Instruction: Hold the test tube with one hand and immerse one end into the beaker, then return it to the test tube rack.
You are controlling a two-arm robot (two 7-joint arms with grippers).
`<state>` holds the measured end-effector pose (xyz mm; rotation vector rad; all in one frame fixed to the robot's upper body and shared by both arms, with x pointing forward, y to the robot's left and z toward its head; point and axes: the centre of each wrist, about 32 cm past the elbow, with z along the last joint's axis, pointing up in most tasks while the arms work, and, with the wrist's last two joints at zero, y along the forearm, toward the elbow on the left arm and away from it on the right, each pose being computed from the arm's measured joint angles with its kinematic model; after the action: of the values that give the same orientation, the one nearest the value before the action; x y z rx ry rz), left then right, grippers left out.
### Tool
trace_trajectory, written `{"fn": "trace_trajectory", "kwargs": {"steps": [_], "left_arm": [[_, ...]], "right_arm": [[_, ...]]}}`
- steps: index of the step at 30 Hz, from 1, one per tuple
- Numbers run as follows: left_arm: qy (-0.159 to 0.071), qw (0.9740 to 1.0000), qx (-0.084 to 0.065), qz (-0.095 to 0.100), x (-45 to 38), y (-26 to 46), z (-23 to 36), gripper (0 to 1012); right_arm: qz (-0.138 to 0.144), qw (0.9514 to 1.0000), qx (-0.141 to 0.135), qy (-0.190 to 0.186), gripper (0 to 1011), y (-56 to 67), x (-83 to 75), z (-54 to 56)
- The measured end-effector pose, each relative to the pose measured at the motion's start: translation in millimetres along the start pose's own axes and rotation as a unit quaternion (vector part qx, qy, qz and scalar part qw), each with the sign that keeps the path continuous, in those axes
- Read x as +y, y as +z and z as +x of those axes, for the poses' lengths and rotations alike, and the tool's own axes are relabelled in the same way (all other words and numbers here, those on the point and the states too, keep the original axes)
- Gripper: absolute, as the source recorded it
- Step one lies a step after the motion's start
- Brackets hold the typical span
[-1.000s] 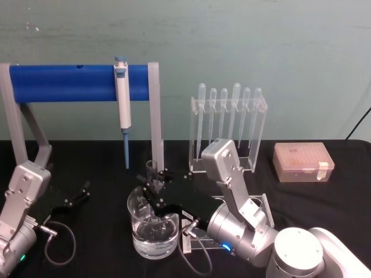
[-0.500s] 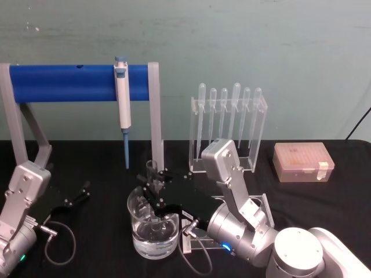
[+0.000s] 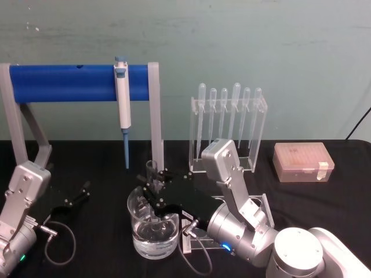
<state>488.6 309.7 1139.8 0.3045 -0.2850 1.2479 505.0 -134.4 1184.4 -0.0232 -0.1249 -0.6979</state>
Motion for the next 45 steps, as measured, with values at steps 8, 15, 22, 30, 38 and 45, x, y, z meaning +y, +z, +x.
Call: {"fn": "trace_trajectory", "kwargs": {"steps": [8,15,22,30,38,45], "left_arm": [[0.000,1.0000,0.000,0.000,0.0,0.0,0.0,1000],[0.000,1.0000,0.000,0.000,0.0,0.0,0.0,1000],[0.000,1.0000,0.000,0.000,0.0,0.0,0.0,1000],[0.000,1.0000,0.000,0.000,0.0,0.0,0.0,1000],[0.000,1.0000,0.000,0.000,0.0,0.0,0.0,1000],[0.000,1.0000,0.000,0.000,0.0,0.0,0.0,1000]], "right_arm": [[0.000,1.0000,0.000,0.000,230,0.0,0.0,0.0],[0.000,1.0000,0.000,0.000,231,0.0,0.0,0.0],[0.000,1.0000,0.000,0.000,230,0.0,0.0,0.0],[0.000,1.0000,0.000,0.000,230,0.0,0.0,0.0],[0.000,1.0000,0.000,0.000,231,0.0,0.0,0.0],[0.000,1.0000,0.000,0.000,231,0.0,0.0,0.0]]}}
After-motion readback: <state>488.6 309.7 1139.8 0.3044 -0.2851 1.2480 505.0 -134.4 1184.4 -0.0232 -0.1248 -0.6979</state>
